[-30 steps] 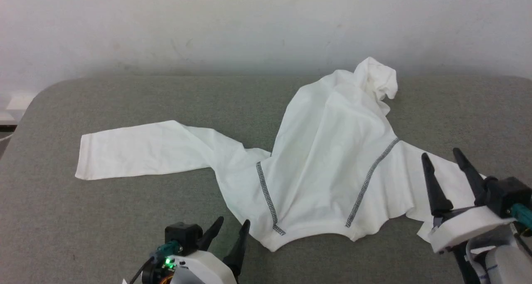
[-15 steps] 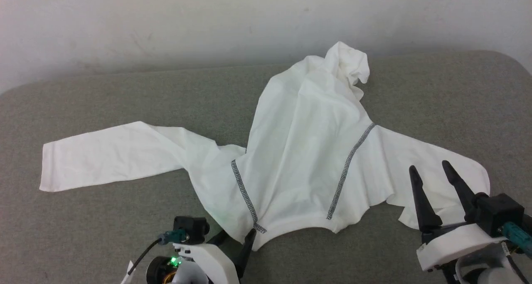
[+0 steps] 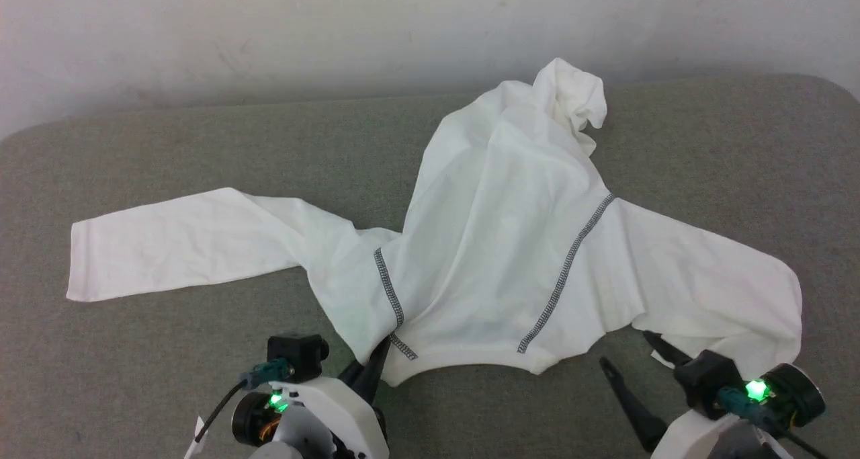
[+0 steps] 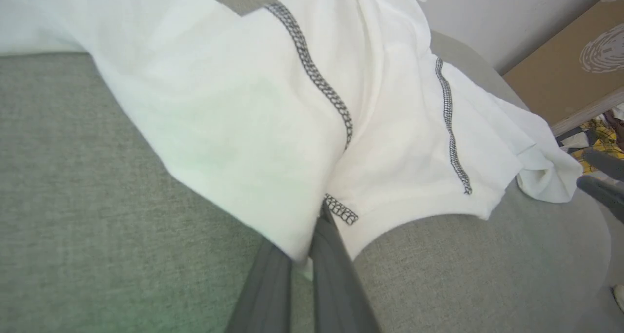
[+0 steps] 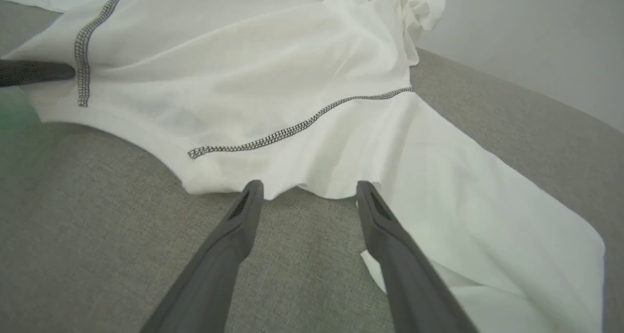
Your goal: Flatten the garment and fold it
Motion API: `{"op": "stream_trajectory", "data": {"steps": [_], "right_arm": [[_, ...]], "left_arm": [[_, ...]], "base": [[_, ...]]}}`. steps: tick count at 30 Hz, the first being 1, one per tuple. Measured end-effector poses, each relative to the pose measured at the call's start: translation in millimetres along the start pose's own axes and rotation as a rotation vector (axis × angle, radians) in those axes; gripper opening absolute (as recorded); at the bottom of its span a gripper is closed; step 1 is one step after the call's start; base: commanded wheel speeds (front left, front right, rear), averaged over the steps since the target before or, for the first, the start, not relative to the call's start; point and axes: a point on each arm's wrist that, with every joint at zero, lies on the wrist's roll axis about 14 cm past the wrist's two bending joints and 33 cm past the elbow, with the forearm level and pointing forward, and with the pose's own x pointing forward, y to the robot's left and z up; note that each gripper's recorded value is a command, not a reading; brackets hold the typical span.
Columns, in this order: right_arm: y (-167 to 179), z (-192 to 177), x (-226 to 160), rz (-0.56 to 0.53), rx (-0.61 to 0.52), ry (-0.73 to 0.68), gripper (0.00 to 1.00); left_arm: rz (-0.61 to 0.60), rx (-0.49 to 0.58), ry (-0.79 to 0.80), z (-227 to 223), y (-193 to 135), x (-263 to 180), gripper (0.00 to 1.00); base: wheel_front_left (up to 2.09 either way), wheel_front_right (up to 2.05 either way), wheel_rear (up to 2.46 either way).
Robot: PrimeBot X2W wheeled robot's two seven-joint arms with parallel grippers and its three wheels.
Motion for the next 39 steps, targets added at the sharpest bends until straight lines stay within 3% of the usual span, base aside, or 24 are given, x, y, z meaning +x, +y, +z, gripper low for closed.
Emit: {"op": "stream_trajectory", "data": {"steps": [6, 13, 20, 26, 27, 28, 29, 35, 39], "right_arm": [[26, -20, 4, 0.158, -0.235, 0.118, 1.0], [33, -26, 32, 0.232, -0.427, 0.157, 1.0], [43, -39, 52, 0.311, -0.518, 0.21, 1.0], [45, -39, 68, 0.334, -0.513, 0.206, 1.0], [46, -39, 69, 0.335, -0.505, 0.206, 0.84], [46, -40, 71, 0.335, -0.492, 0.206, 0.2], [47, -40, 71, 0.335, -0.477, 0.202, 0.0], [49, -27, 67, 0.313, -0.378, 0.128, 0.0], [43, 0, 57, 0.271, -0.314, 0.02, 0.0]], "left_arm": [[0.0, -0.002, -0.089, 22, -4, -7, 0.0], [-0.001, -0.006, -0.099, 24, -7, -15, 0.0], [0.008, -0.015, -0.09, 21, -5, -17, 0.0], [0.019, -0.016, -0.081, 18, -2, -17, 0.0], [0.022, -0.018, -0.081, 17, -1, -18, 0.0], [0.024, -0.019, -0.081, 17, 0, -18, 0.0], [0.026, -0.019, -0.081, 17, 0, -18, 0.0], [0.027, -0.005, -0.107, 22, 1, -22, 0.0], [0.012, 0.026, -0.146, 35, -3, -25, 0.0]], "base": [[0.0, 0.0, 0.0], [0.0, 0.0, 0.0], [0.0, 0.0, 0.0], [0.0, 0.0, 0.0], [0.0, 0.0, 0.0], [0.0, 0.0, 0.0], [0.0, 0.0, 0.0], [0.0, 0.0, 0.0], [0.0, 0.0, 0.0]]}}
